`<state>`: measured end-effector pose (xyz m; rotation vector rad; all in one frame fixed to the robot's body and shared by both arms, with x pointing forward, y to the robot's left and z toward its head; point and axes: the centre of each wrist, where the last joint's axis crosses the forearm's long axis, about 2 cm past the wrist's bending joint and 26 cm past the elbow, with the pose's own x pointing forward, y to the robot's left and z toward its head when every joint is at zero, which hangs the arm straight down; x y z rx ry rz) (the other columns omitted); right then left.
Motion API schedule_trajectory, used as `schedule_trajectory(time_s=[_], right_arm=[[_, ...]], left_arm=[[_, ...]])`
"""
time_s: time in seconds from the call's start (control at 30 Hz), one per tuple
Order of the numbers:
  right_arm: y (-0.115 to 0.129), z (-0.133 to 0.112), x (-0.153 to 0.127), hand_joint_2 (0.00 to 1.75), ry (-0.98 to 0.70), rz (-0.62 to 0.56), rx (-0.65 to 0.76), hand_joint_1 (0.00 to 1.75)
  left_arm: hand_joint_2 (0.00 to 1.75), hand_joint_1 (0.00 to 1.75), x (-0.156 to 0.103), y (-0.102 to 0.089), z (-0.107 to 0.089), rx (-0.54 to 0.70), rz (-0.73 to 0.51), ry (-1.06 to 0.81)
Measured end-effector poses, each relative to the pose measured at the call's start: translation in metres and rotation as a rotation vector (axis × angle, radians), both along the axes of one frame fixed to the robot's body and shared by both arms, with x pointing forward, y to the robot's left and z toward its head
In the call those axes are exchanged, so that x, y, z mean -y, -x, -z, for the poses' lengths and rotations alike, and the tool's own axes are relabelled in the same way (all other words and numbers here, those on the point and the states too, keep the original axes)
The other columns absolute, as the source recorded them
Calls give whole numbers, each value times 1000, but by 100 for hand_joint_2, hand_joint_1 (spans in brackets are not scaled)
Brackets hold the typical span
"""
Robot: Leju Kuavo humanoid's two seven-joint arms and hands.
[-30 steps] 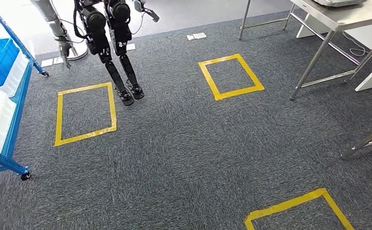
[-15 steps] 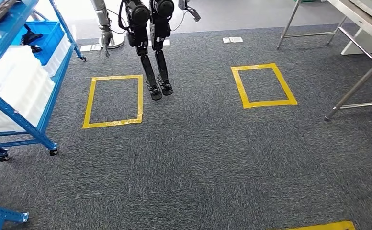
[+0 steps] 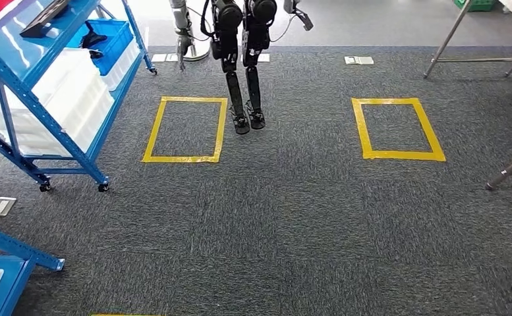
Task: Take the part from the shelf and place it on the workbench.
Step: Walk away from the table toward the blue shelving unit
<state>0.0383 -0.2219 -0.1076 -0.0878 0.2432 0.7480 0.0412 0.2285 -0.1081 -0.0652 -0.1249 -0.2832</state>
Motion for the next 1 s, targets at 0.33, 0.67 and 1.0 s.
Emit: schedule_trajectory(time_s=[0.33, 0.67, 1.0], right_arm=[[-3, 0, -1, 0, 3, 22, 24, 0], [-4, -1, -1, 0, 3, 29, 23, 0], [-1, -1, -3, 0, 2, 30, 15, 0]], left_arm=[[0, 0, 5, -5, -1, 30, 4, 14], [0, 0, 7, -3, -1, 30, 5, 45], [0, 0, 6, -3, -1, 13, -20, 86]])
